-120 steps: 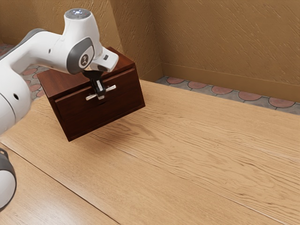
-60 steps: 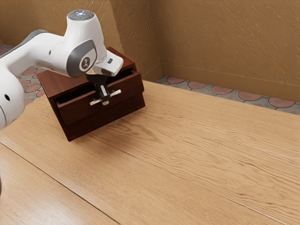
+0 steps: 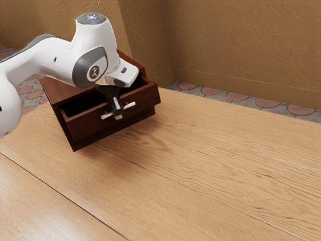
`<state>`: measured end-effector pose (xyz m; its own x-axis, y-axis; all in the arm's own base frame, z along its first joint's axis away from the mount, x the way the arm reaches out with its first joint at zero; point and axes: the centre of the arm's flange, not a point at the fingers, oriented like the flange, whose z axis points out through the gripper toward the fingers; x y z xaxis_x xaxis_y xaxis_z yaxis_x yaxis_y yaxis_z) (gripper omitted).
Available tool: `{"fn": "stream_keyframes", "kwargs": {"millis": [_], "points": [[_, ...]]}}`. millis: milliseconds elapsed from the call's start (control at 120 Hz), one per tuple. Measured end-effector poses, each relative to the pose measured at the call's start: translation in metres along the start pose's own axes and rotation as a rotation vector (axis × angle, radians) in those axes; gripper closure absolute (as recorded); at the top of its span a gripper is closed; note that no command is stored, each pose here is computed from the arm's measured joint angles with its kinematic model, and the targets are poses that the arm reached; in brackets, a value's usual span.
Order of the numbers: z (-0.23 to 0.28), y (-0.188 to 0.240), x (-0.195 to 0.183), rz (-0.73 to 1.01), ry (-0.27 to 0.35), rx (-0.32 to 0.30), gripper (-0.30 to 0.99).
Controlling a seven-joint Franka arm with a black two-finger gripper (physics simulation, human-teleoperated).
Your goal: Pull the drawer handle with one arm to open the drawer
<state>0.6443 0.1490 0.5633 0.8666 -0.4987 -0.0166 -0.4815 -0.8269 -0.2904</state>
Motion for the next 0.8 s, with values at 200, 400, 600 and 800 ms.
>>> {"fn": "stream_keyframes", "kwargs": {"millis": [200, 400, 600, 800], "points": [[-0.012, 0.017, 0.006, 0.012, 0.014, -0.001, 0.62], [-0.016, 0.033, 0.011, 0.021, 0.017, -0.007, 0.61], [-0.028, 0.044, 0.011, 0.021, 0.024, -0.002, 0.63], [-0.042, 0.063, 0.008, 0.028, 0.031, 0.003, 0.62]]}}
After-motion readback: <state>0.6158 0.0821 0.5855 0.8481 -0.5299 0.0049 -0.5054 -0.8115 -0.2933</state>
